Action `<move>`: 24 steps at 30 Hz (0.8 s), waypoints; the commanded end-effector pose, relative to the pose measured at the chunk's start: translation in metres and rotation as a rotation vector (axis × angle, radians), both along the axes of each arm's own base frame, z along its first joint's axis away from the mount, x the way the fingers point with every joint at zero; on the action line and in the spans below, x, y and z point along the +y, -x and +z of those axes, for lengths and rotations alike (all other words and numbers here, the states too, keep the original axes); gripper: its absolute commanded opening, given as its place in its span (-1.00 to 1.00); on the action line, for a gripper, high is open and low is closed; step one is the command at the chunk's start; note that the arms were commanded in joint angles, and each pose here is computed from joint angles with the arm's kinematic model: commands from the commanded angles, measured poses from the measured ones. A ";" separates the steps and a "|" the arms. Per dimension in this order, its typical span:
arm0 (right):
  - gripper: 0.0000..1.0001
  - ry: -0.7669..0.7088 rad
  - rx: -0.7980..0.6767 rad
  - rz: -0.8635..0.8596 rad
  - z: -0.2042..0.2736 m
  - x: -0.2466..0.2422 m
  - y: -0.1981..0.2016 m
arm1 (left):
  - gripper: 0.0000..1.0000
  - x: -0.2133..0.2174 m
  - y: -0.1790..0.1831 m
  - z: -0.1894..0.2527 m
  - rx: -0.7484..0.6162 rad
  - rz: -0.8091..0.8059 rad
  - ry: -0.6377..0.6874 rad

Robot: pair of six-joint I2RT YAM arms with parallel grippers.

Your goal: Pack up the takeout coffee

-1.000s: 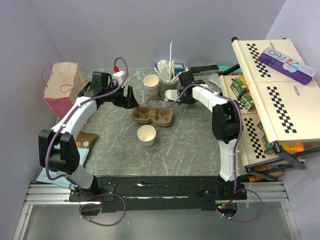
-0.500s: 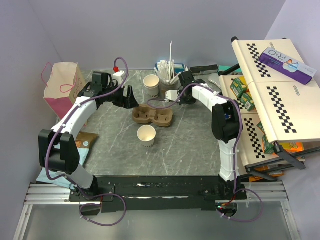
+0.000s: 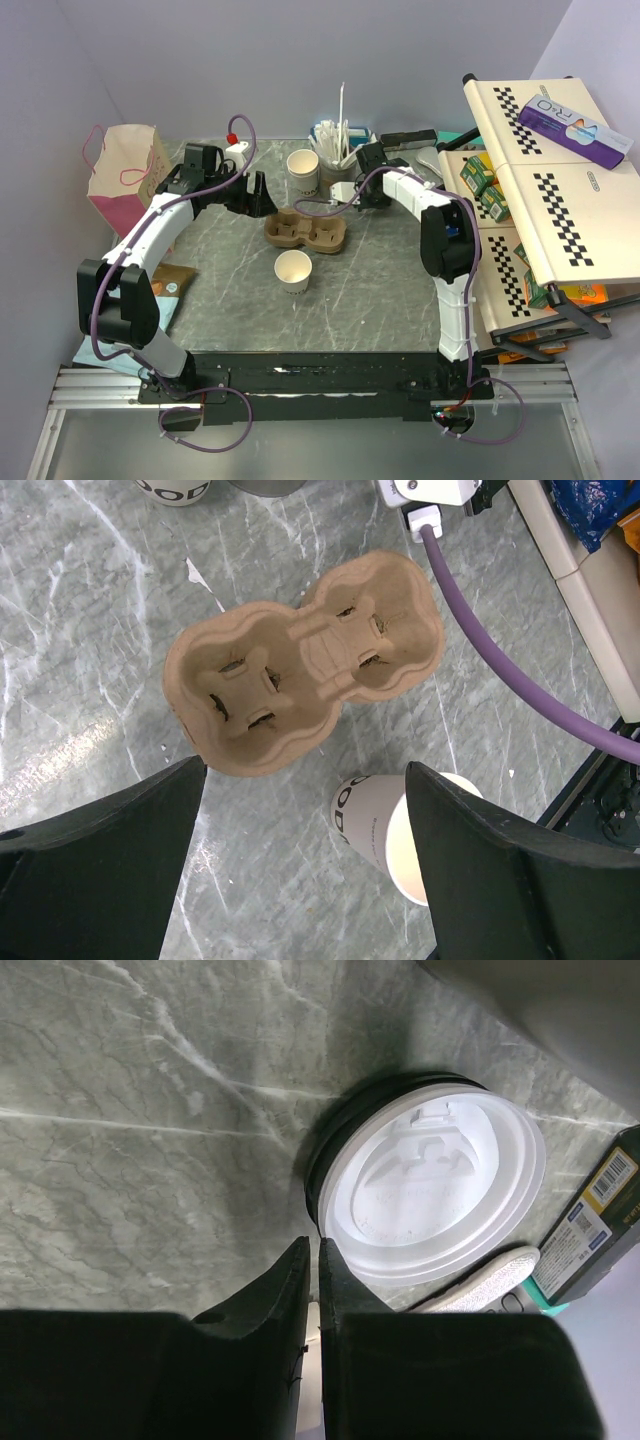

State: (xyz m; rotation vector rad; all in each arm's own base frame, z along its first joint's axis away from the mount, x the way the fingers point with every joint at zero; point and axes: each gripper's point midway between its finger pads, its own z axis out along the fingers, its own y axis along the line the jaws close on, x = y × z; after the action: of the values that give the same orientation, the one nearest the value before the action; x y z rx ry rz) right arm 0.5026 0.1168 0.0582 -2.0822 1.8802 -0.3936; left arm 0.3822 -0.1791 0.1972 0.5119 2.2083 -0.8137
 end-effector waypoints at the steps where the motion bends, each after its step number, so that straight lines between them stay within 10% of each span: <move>1: -0.70 0.006 -0.005 0.017 0.008 -0.002 -0.006 | 0.75 -0.004 -0.008 0.013 -0.050 -0.010 0.014; 24: -0.83 0.007 0.023 0.011 0.004 -0.004 -0.010 | 0.75 -0.003 -0.012 0.009 -0.040 -0.006 0.010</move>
State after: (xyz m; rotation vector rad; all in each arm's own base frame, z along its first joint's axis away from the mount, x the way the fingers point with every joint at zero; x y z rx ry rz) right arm 0.5094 0.1157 0.0620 -2.0867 1.8833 -0.3946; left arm 0.3831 -0.1792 0.1931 0.5098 2.2186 -0.8159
